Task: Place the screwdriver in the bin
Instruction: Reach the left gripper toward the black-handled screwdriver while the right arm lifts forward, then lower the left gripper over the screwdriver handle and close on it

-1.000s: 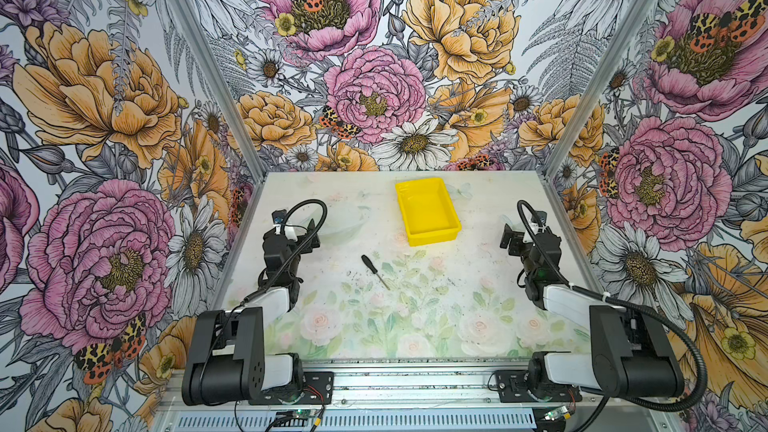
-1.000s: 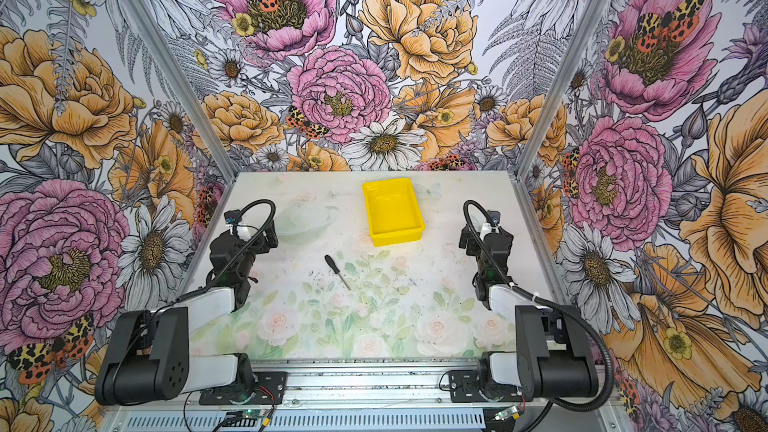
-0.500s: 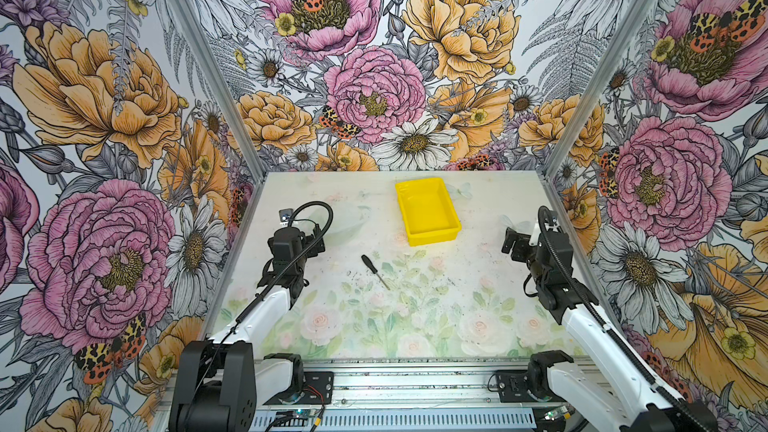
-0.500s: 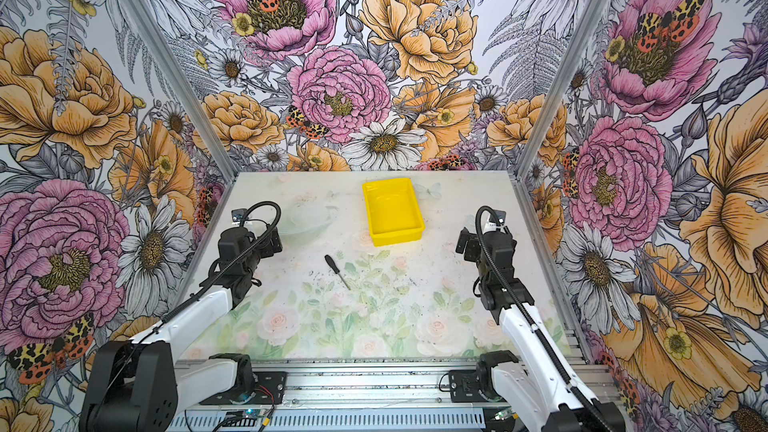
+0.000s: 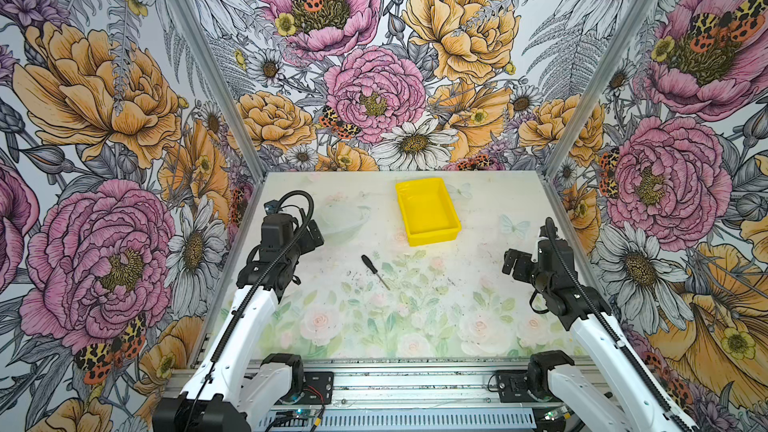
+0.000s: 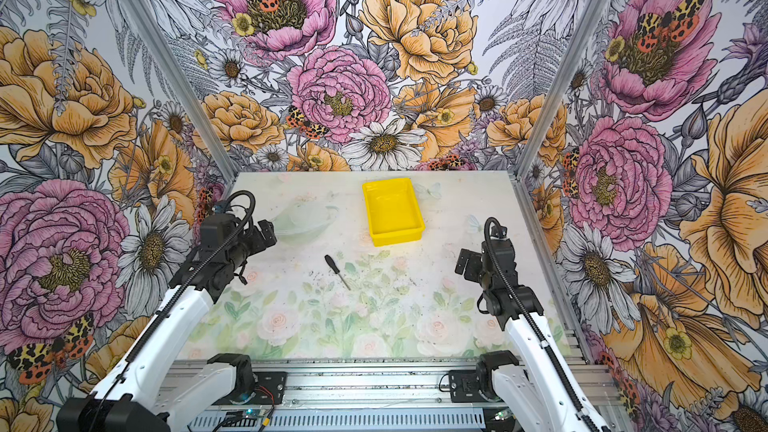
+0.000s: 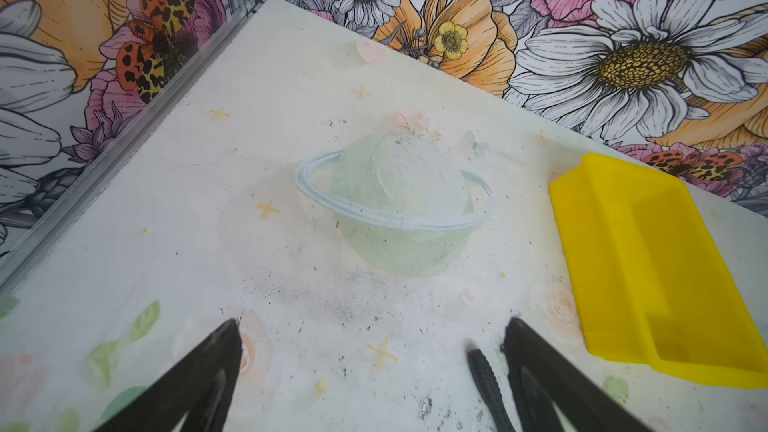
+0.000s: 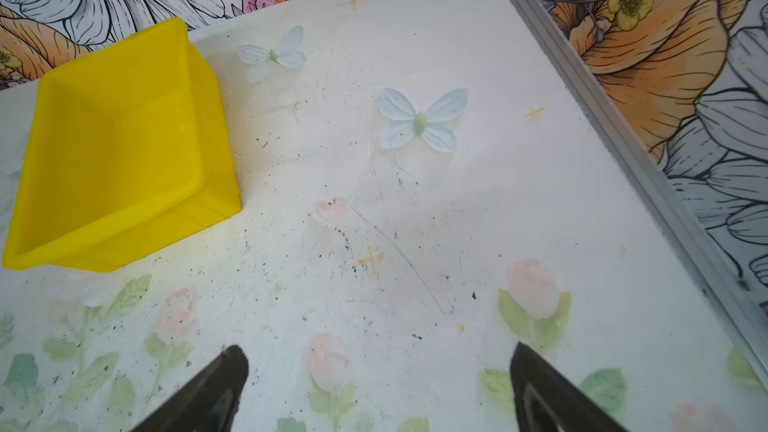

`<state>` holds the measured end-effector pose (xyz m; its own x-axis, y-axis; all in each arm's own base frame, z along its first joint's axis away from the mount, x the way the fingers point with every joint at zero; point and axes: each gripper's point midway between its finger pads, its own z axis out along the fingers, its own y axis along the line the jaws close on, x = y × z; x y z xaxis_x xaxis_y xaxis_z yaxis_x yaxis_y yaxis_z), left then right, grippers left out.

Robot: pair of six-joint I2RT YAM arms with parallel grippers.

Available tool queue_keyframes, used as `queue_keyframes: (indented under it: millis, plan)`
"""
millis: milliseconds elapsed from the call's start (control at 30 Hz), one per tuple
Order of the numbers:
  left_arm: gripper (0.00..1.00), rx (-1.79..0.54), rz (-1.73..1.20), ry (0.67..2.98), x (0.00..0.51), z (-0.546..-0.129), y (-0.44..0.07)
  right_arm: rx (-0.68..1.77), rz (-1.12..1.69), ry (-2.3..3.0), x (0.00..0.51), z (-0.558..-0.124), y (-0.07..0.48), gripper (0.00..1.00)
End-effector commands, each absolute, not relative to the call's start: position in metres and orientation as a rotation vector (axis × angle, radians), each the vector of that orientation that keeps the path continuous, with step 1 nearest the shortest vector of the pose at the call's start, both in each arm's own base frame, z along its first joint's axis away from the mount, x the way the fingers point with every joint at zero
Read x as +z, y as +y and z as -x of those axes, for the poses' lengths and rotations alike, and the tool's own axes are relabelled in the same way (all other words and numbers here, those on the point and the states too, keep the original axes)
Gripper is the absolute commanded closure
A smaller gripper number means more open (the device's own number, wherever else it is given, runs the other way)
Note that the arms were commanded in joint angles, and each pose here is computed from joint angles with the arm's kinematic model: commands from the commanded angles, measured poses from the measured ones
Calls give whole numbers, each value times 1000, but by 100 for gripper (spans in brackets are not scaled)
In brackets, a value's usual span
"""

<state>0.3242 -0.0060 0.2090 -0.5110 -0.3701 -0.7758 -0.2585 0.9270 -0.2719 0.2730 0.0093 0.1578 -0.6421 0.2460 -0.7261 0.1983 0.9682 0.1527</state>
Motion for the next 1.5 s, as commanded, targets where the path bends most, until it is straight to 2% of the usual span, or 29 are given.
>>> queue_keyframes:
  millis: [0, 367, 633, 800, 1000, 1367, 1467]
  plan:
    - [1, -218, 535, 2268, 187, -295, -21, 165, -307, 2344, 164, -274, 24, 1]
    - [1, -338, 578, 2540, 137, -247, -77, 369, -275, 2430, 155, -274, 60, 1]
    - [1, -276, 579, 2578, 120, -236, -116, 402, 11, 2413, 167, -265, 95, 1]
    - [1, -223, 593, 2581, 117, -243, -133, 436, 107, 2429, 165, -256, 110, 1]
    - [3, -222, 618, 2557, 109, -272, -158, 404, 164, 2433, 163, -258, 113, 1]
    - [13, -108, 599, 2623, 79, -313, -186, 367, 224, 2435, 165, -270, 116, 1]
    - [20, -87, 615, 2622, 69, -321, -184, 377, 234, 2435, 164, -270, 118, 0]
